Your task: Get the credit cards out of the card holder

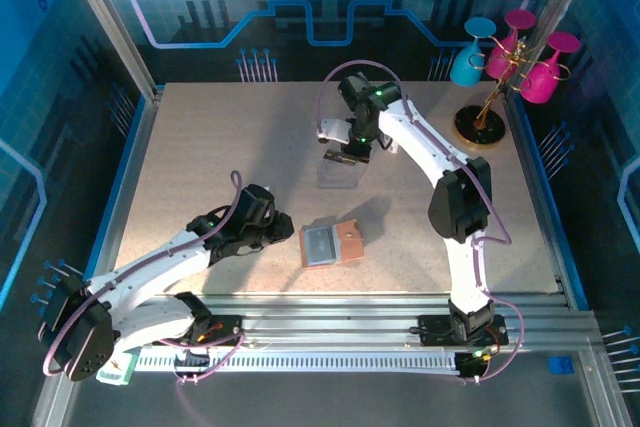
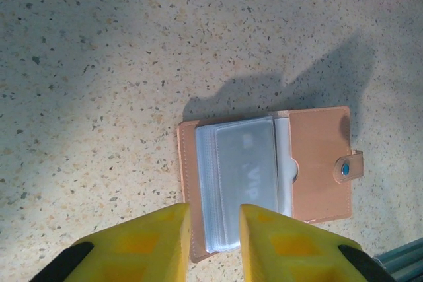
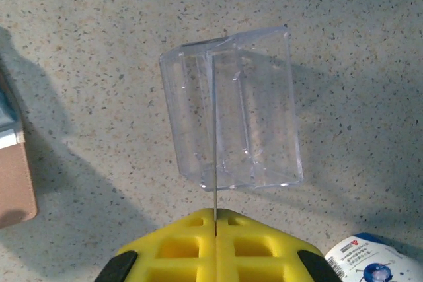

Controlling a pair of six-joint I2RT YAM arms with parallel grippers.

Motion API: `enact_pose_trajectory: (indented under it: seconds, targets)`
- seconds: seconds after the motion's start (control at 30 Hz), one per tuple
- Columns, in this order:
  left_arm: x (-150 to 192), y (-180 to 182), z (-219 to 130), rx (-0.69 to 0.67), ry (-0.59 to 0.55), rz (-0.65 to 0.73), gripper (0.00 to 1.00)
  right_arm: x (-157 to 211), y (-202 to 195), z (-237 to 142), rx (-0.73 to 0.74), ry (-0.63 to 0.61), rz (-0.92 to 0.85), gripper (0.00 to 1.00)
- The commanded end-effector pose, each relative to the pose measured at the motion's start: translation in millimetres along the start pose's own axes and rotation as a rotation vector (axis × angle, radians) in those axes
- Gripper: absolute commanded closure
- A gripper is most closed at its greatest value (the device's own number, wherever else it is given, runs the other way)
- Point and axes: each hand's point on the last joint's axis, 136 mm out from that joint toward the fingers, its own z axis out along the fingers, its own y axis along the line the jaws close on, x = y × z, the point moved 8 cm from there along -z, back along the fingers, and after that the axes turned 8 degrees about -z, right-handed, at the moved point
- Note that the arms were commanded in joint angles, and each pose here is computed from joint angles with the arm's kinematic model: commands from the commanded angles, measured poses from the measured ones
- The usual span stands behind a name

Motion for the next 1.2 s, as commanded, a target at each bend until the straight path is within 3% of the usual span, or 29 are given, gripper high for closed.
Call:
enact_pose_trajectory:
  seconds: [0.0, 0.57, 1.17]
  targets:
    - [1, 10, -3, -0.041, -0.010, -0.026, 0.74, 6, -8, 5, -0.019, 0.033, -0.019, 1.00]
    - [-1, 18, -7, -0.055, -0.028, -0.056, 0.74, 7, -35, 41, -0.036, 0.079, -0.084, 1.00]
    - [3, 25, -7, -0.064, -0.030, -0.079, 0.73, 8, -17, 64, -0.183, 0.084, -0.106, 1.00]
